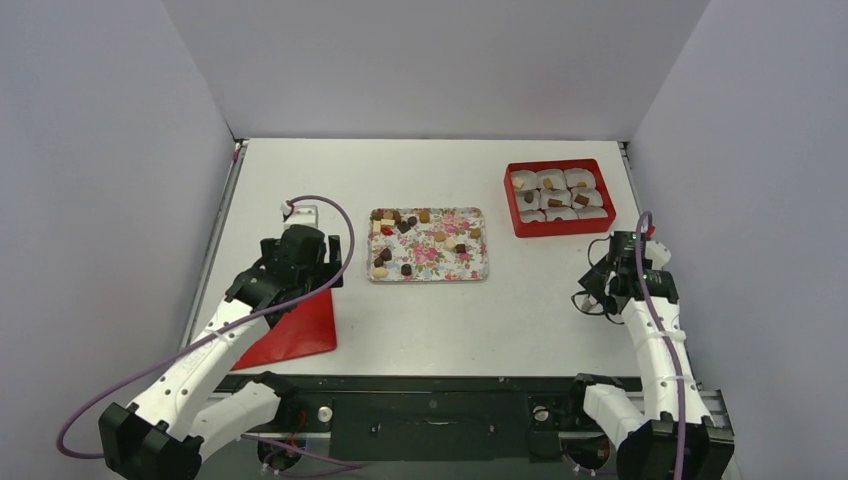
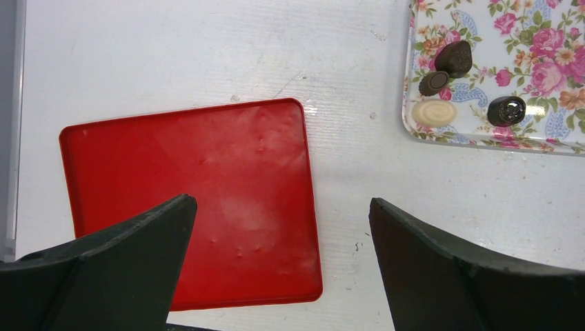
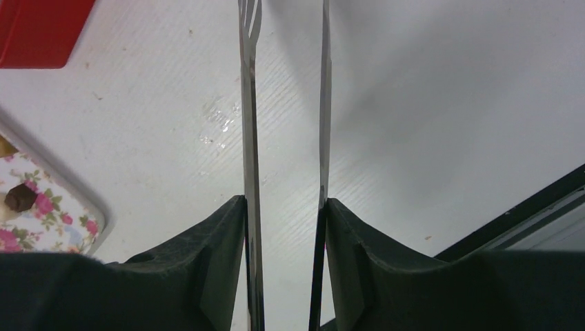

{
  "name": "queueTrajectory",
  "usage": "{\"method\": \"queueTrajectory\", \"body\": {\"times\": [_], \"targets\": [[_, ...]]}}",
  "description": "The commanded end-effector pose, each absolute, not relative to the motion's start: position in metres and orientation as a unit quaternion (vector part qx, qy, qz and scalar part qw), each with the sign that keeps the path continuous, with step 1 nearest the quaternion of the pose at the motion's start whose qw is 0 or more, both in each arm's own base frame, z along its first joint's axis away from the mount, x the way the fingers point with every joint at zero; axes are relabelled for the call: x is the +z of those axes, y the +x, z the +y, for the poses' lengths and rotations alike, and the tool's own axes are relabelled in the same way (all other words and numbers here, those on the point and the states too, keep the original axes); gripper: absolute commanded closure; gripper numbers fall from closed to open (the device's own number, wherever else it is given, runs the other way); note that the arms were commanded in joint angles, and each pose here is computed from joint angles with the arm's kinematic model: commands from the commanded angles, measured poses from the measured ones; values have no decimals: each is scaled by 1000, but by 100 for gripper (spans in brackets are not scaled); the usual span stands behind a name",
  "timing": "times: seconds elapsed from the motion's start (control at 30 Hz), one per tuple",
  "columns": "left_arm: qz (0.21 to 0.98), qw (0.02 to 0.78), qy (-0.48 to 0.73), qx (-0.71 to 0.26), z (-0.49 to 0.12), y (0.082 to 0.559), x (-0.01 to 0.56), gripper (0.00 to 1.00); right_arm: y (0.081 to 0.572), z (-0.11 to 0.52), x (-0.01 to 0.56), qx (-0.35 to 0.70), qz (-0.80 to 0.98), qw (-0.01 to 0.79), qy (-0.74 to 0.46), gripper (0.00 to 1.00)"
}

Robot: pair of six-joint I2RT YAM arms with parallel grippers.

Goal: Pack the chocolate

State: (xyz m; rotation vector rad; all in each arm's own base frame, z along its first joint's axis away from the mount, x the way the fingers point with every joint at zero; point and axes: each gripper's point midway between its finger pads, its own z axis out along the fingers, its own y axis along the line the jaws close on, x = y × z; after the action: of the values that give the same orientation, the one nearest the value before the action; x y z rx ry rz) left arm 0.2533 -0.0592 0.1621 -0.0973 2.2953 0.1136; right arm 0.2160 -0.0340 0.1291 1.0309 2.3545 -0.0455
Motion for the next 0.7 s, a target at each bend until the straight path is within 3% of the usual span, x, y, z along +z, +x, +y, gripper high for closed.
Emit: {"method": "queueTrajectory", "body": {"times": [0.0,0.37,0.67], "targets": [[899,435,-43,20,-65,260,177,4,244,-52,116,-26,831,344,436,58],[902,430,-42,22,-66,261,175,4,251,-42,53,0,817,325,476,52],[923,381,-58,13,-75,258,152,4,254,-25,34,26,828,306,469,35]]}}
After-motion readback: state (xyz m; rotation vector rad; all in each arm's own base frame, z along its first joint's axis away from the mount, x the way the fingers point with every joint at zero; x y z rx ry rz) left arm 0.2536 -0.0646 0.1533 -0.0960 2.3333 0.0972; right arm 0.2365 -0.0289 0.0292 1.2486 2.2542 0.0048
